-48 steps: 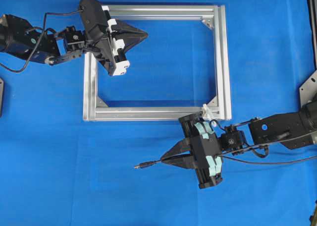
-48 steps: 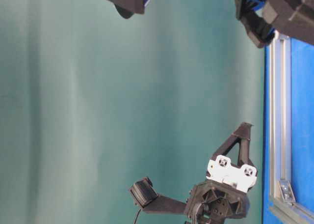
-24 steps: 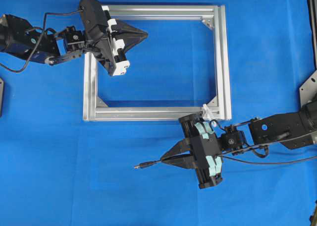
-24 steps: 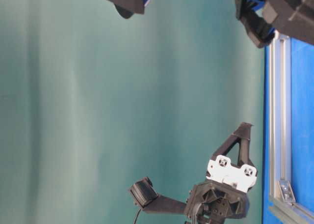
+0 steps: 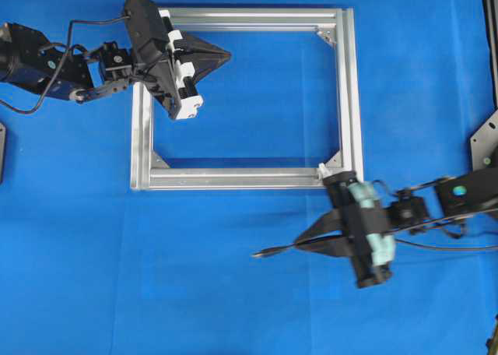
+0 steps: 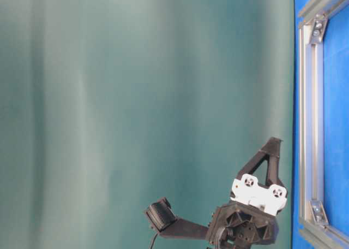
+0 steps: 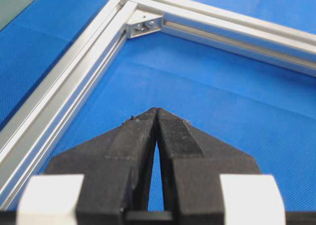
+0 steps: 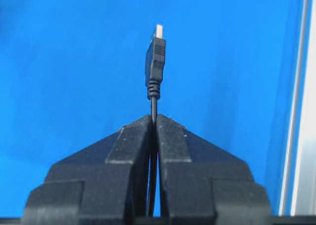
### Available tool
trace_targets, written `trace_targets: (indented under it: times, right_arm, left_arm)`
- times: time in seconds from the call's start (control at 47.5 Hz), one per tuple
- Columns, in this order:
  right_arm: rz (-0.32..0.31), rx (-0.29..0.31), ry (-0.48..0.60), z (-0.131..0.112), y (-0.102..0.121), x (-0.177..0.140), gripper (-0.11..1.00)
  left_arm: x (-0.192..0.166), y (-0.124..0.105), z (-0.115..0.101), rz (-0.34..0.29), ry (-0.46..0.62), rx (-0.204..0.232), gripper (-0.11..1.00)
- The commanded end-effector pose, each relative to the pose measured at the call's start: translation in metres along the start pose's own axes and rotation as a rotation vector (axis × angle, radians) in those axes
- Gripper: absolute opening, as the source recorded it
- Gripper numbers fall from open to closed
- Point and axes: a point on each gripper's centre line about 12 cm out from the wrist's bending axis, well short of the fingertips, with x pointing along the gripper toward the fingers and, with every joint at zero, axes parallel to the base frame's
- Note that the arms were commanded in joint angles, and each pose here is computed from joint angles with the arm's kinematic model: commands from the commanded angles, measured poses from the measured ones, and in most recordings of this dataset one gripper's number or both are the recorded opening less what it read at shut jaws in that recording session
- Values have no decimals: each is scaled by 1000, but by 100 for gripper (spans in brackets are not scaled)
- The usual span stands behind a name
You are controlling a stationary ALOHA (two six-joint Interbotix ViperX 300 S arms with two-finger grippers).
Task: Insert the wire through the string loop located on the right side.
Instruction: 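Lift the cable and swing the right gripper rightward, aligning plug with loop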
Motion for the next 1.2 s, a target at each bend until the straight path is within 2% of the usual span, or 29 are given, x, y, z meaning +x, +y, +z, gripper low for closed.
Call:
trace_targets:
  times: [0.0, 0.252, 0.505, 0.778, 0.989, 1.073, 1.178]
  right_arm:
    - [4, 22, -28, -2, 0, -26, -4]
    - [10, 39, -34, -29, -10, -85, -4]
    - [31, 47, 10, -47, -13, -121, -4]
    - [7, 63, 32, -62, -21, -133, -4]
    - [-22, 70, 17, -61, -27, -132, -4]
    - [-49, 82, 13, -61, -33, -132, -4]
    - [-111, 113, 4, -61, -45, -133, -4]
  left_arm:
    - [-2, -1, 15, -4, -44, 0, 0]
    - [-2, 0, 14, -3, -43, -3, 0]
    - [-2, 0, 14, -3, -43, -3, 0]
    - [-2, -1, 15, -3, -44, -3, 0]
    - [-2, -1, 16, -4, -46, -2, 0]
    - [-2, -1, 16, -3, -46, -3, 0]
    - [-2, -1, 16, -4, -47, -2, 0]
